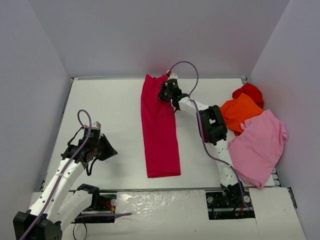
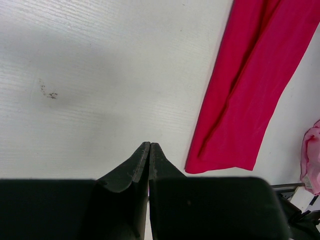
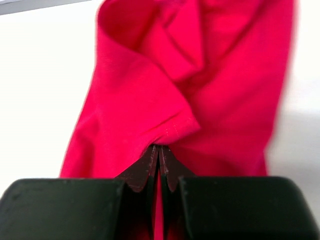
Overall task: Fold and stack the t-shirts
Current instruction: Grab the bottom of the folded rectangular tshirt with both arms
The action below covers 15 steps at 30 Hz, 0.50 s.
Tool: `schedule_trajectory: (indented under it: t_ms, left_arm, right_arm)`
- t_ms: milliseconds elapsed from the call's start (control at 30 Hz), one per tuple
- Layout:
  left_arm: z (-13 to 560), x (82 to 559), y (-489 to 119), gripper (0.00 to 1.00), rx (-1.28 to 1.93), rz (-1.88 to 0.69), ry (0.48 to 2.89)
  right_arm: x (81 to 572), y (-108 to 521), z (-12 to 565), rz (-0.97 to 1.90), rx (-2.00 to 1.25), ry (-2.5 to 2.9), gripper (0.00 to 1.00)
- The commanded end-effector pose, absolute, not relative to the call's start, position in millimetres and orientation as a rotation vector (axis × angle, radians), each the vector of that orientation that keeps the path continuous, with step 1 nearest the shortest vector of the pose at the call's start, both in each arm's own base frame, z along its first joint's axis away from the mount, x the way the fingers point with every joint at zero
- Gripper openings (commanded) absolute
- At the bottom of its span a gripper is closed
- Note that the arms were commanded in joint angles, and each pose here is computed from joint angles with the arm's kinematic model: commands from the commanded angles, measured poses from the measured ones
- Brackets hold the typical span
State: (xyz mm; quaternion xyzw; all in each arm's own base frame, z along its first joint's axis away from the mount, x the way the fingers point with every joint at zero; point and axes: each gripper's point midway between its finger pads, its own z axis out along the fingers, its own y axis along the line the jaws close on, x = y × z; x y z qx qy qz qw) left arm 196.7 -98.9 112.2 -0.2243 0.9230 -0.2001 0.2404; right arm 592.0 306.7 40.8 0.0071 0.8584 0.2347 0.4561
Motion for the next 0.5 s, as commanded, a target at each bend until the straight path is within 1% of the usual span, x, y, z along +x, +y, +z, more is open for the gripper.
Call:
schedule_trajectory:
  t_ms: [0,233,467]
  left_arm:
    - [119.0,207.8,-106.6,0.00,-0.589,-0.596,2.484]
    - [118.2,211.6,-108.4,0.00,-0.587,-0.605,2.482]
    - [112.9,214.2,-109.3,0.00,-0.590,-0.605,2.488]
  right_arm:
    - [597.0,343.9,148.4,0.748,-0.059,1.888,0.00]
    - [581.1,359.3,150.6,0.791,-0.120,1.879,0.02]
    - [548.6,378.8,163.0,0.839,-0.220,1.859,0.03]
